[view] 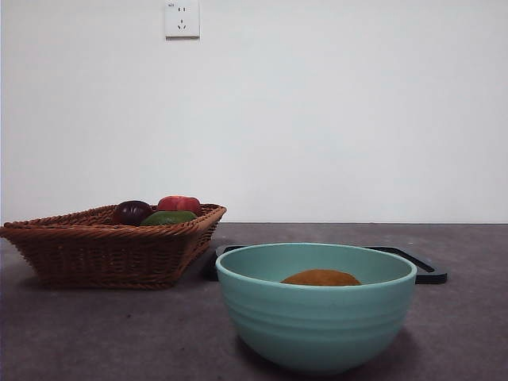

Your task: Pick up the wifruite, put it on the bowl, pick up the plate, put it on desk

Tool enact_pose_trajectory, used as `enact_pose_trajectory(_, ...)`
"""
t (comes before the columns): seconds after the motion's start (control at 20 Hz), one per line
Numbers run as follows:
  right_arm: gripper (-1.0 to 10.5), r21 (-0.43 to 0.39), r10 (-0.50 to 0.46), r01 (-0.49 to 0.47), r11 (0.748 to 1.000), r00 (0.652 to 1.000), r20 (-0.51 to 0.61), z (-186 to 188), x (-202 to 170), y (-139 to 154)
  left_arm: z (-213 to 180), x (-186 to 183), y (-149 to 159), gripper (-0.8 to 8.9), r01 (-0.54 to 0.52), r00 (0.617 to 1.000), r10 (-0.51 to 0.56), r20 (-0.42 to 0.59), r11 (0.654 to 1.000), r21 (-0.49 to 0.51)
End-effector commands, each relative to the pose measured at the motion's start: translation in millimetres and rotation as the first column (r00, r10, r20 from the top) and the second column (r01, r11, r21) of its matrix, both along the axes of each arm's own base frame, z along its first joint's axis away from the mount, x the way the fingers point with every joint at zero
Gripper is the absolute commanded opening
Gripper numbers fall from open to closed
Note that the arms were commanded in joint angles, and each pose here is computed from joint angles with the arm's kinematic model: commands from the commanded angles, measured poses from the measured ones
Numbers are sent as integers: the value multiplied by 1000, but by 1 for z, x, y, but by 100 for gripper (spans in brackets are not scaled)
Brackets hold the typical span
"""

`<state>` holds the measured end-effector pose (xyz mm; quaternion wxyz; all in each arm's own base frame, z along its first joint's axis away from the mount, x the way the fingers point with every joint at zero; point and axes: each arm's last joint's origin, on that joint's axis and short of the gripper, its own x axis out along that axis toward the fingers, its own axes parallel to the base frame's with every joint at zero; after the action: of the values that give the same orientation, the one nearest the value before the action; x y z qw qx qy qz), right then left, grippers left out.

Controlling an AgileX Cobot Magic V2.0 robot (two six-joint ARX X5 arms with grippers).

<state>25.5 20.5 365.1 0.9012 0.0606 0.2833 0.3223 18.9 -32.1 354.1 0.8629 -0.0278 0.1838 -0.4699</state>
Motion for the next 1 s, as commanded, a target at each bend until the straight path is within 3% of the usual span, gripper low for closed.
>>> enact_pose_trajectory(0.05,651,15,-17,18,1000,1000,-22,4,5,2,3,-1,1,625,2,1000,-2,7,1000,-19)
enact_pose_trajectory(0.45,651,-91,2,-22,996,977,-214,-7,67,25,3,-1,1,625,13,999,-13,38,1000,0)
enact_pose_trajectory(0.7,651,-178,21,-98,979,920,-391,-32,118,50,3,-1,1,625,16,999,-17,50,1000,7)
enact_pose_trajectory(1.0,651,-235,44,-187,954,860,-509,-69,165,86,3,-1,1,625,16,999,-17,49,1000,7)
